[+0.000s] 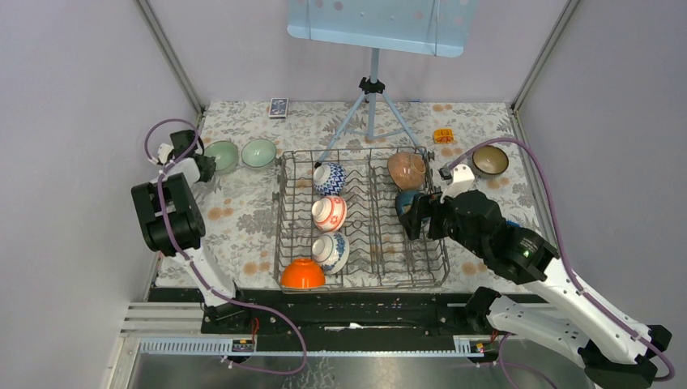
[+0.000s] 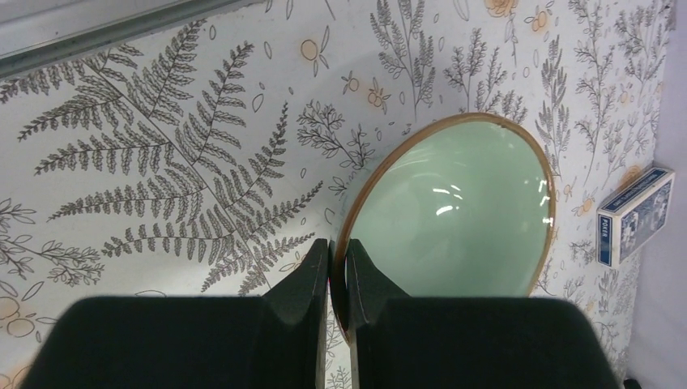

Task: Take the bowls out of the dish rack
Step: Place the bowl at the center of the board, then pick up the bowl from the dish rack.

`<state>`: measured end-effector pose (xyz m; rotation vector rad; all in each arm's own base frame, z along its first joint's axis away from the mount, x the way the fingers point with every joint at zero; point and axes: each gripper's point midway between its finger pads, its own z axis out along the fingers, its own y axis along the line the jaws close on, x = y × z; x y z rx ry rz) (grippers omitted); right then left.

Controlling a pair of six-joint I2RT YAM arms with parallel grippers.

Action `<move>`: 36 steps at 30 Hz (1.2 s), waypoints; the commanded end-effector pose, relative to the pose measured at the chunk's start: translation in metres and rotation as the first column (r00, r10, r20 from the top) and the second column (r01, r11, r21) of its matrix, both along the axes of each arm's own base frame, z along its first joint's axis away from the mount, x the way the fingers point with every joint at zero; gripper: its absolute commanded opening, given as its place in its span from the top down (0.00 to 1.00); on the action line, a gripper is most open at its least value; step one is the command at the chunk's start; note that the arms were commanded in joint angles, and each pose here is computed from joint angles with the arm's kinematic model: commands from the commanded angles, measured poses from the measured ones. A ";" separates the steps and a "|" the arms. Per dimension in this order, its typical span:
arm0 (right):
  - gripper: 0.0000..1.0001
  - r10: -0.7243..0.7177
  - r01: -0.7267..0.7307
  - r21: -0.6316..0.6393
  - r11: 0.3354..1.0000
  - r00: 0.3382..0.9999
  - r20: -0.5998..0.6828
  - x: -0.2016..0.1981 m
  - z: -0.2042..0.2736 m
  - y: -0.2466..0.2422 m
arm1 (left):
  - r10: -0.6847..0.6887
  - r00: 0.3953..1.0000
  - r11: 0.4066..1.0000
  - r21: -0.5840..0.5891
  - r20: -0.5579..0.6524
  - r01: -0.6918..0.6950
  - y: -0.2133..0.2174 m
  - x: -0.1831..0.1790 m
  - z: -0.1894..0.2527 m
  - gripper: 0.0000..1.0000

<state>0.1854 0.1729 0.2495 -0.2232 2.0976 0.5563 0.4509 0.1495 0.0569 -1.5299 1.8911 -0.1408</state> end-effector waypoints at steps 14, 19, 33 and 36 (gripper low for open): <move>0.07 -0.037 0.037 -0.001 0.999 0.999 0.035 0.007 0.005 -0.004 | -0.029 0.994 0.998 0.066 0.105 0.022 0.003 0.022 0.036 0.34; 0.07 -0.033 0.033 0.006 0.999 0.999 0.034 0.006 0.006 -0.004 | -0.014 0.988 0.998 0.060 0.154 0.005 -0.001 0.016 0.082 0.15; 0.02 -0.104 0.103 0.024 0.994 0.992 0.073 0.023 0.022 -0.003 | -0.505 0.747 0.857 0.348 0.432 0.379 -0.182 -0.074 0.268 0.01; 0.01 -0.145 0.145 0.004 0.989 0.987 0.066 0.030 0.017 -0.005 | -0.678 0.630 0.730 0.445 0.378 0.519 -0.258 -0.102 0.273 0.01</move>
